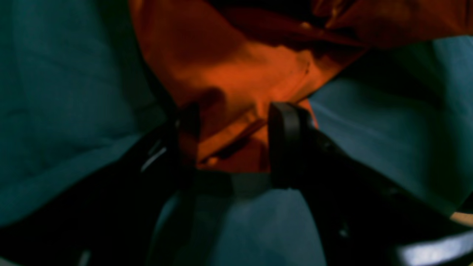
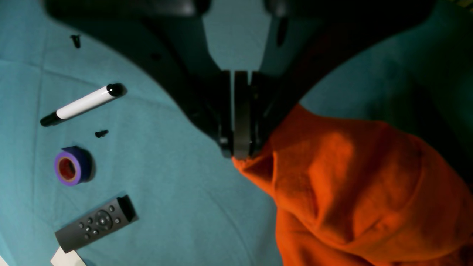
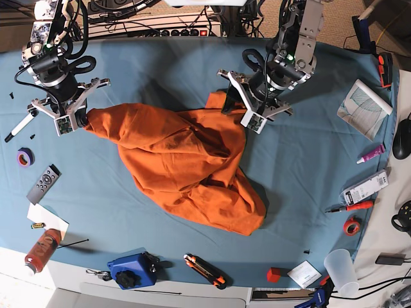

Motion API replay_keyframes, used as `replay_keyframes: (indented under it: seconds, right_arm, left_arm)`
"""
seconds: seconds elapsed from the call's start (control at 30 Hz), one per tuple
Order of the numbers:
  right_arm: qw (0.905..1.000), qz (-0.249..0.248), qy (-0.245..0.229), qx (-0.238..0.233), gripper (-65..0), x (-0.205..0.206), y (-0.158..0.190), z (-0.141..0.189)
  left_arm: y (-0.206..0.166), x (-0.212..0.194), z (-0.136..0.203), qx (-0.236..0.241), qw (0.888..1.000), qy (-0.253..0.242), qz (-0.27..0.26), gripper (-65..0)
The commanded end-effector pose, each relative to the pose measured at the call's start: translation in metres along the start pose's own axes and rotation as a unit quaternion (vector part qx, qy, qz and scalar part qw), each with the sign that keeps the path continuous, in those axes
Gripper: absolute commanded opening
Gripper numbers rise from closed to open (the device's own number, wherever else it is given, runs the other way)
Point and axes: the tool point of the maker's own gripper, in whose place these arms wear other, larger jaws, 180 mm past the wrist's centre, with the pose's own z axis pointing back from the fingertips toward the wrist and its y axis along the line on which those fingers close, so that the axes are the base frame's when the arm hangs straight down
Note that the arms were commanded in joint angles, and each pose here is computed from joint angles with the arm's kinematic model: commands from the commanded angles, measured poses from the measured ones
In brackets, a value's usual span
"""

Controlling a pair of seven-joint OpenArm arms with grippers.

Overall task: Layout the t-shirt on the table in an organized manner, then fold the t-shirt properly
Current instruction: 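Lift the shirt with both grippers and pull the edges apart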

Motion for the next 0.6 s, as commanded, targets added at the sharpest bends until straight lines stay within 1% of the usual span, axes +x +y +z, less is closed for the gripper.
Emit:
replay_keyframes:
  seconds: [0.0, 0.03, 0.1, 0.33, 0.43, 0.57]
  right_arm:
    - [0.9998, 0.006, -0.018, -0.008, -65.0, 0.01, -0.005, 0.003]
    - [0.9998, 0.006, -0.018, -0.008, -65.0, 0.01, -0.005, 0.003]
    - [0.9998, 0.006, -0.019, -0.008, -65.0, 0.01, -0.005, 0.003]
    - [0.9997, 0.007, -0.022, -0.007, -65.0, 0.011, -0.005, 0.003]
    - [0.9994, 0.009, -0.034, -0.009, -65.0, 0.016, -0.006, 0.003]
    - [0.9961, 0.028, -0.069, -0.048, -65.0, 0.039, -0.023, 0.002]
  left_arm:
    - [-0.001, 0.012, 0.0, -0.002, 1.0, -0.022, 0.0, -34.6]
    - [-0.001, 0.01, 0.0, -0.002, 1.0, -0.019, 0.001, -35.7]
    - [-0.001, 0.006, -0.002, -0.003, 1.0, -0.013, 0.003, -40.2]
    - [0.001, -0.017, -0.012, -0.009, 1.0, 0.018, 0.021, -65.0]
    - [0.003, -0.012, -0.012, -0.004, 1.0, 0.013, 0.019, -65.0]
    - [0.019, 0.007, -0.004, 0.041, 0.999, -0.003, -0.001, -65.0]
